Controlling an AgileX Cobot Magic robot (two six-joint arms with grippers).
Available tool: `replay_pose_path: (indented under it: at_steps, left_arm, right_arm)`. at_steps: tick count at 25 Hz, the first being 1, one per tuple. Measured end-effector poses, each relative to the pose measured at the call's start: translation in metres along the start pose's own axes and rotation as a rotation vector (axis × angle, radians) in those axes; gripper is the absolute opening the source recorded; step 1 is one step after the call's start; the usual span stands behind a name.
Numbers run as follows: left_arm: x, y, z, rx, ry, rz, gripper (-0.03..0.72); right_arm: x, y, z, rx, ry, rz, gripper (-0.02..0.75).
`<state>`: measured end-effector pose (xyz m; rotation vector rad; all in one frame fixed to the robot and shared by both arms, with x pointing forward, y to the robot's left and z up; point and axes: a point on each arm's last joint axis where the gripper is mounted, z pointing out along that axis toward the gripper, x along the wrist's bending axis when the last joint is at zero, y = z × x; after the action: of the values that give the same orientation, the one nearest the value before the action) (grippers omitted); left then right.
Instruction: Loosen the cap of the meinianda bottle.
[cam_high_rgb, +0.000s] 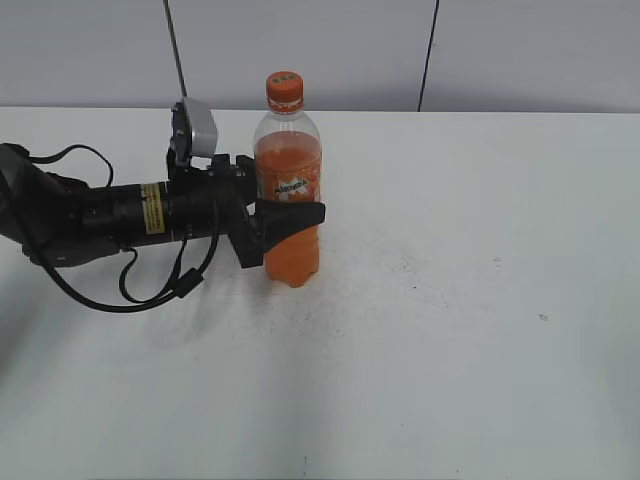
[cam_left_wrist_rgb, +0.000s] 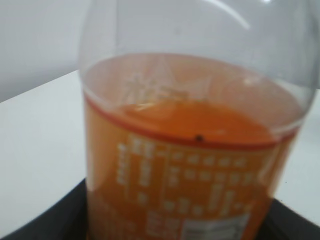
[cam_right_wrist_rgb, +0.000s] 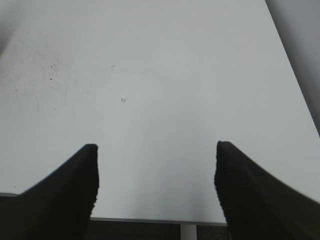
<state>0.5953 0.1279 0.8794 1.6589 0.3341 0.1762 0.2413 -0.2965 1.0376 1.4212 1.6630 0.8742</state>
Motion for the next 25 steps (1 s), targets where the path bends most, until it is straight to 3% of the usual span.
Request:
replay_pose_path:
  at_steps: [14,19,25]
  left_arm:
    - [-0.003,0.000,0.002,0.005,-0.017,0.008,0.425]
    - [-0.004,0.000,0.003,0.005,-0.024,0.010,0.425]
    - [-0.004,0.000,0.003,0.007,-0.027,0.011,0.425]
  right_arm:
    - [-0.003,0.010,-0.007,-0.045,-0.023,0.024,0.544]
    - [-0.002,0.035,0.006,0.097,0.051,0.067,0.544]
    - [-0.005,0.092,0.039,0.339,0.135,0.115,0.544]
